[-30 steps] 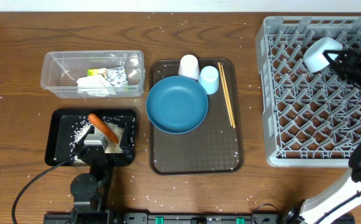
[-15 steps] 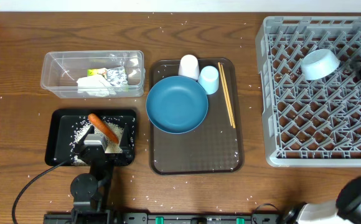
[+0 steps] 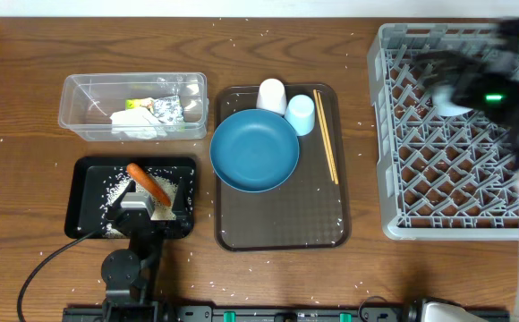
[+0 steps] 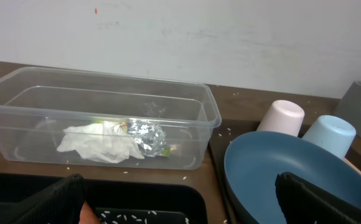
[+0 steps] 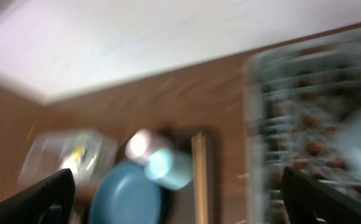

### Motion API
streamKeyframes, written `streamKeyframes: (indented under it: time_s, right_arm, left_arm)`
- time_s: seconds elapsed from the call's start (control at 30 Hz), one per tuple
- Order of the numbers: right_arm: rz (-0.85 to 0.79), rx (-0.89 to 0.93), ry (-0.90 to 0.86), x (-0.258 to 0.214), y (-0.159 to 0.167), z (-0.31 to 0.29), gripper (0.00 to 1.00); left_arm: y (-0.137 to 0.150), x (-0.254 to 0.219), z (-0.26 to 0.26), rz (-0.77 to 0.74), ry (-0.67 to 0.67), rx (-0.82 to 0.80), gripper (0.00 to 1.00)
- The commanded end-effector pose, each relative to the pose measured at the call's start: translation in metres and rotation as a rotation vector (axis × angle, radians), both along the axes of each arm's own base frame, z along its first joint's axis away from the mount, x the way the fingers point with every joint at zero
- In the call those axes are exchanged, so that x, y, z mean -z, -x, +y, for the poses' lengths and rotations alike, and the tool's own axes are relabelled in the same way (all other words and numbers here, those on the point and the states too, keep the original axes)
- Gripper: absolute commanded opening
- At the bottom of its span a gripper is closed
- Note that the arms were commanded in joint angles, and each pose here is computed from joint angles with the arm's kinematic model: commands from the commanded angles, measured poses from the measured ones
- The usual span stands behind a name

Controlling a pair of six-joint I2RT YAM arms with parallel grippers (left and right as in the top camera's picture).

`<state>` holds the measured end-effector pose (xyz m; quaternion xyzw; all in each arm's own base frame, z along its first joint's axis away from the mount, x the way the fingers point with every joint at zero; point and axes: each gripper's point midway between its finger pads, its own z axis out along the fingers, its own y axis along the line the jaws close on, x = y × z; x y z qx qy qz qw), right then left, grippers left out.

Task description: Sort waste into correct bins and load items into the dishwasher rack

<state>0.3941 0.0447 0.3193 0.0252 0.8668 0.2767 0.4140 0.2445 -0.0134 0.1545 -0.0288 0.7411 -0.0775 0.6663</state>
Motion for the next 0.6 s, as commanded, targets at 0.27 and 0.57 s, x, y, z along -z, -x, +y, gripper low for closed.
streamKeyframes:
  time_s: [0.27, 0.57]
  right_arm:
    - [0.122, -0.453, 0.436, 0.111, 0.033, 0.187, 0.99]
    - [0.28, -0.768, 0.552, 0.218, 0.073, 0.257, 0.98]
  left_arm:
    - [0.001, 0.015, -0.003, 0.043, -0.004, 0.014, 0.98]
    - [0.001, 0.015, -0.003, 0.043, -0.004, 0.015, 0.98]
